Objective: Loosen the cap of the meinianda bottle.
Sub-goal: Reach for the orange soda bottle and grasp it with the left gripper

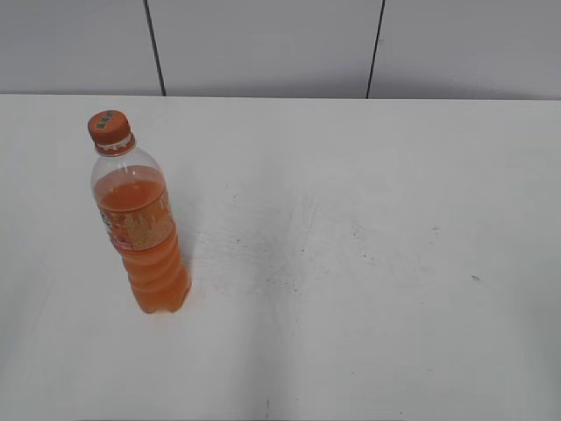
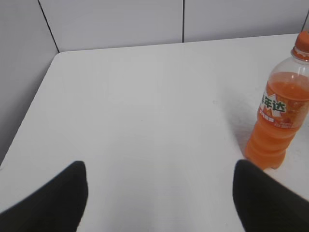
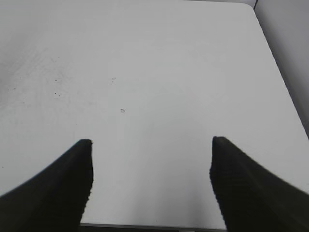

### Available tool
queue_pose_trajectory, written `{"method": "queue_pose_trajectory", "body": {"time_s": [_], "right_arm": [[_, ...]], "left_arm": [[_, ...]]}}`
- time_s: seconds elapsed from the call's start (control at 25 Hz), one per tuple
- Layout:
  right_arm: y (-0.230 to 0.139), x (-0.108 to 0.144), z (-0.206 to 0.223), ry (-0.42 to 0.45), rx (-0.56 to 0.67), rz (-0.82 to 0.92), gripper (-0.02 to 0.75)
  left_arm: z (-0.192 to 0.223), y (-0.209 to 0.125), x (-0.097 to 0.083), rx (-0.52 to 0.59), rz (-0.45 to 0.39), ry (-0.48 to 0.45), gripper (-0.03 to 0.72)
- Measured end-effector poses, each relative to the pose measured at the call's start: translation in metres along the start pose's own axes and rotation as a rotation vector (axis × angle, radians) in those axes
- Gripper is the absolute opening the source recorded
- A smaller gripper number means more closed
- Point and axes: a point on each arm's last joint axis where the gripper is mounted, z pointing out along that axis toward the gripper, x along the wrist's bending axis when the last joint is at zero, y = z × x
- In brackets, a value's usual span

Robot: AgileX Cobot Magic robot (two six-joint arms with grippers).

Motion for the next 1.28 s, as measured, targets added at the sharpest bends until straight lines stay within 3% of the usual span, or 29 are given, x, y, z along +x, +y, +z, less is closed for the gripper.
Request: {"method": "queue_pose_trajectory", "body": {"time_s": [1.28], "right_arm": [[0.0001,0.0002,0.0,0.002,-0.001,0.002,0.565]], "left_arm": [[0.0,0.0,0.0,0.0,0.0,0.0,0.561]]}}
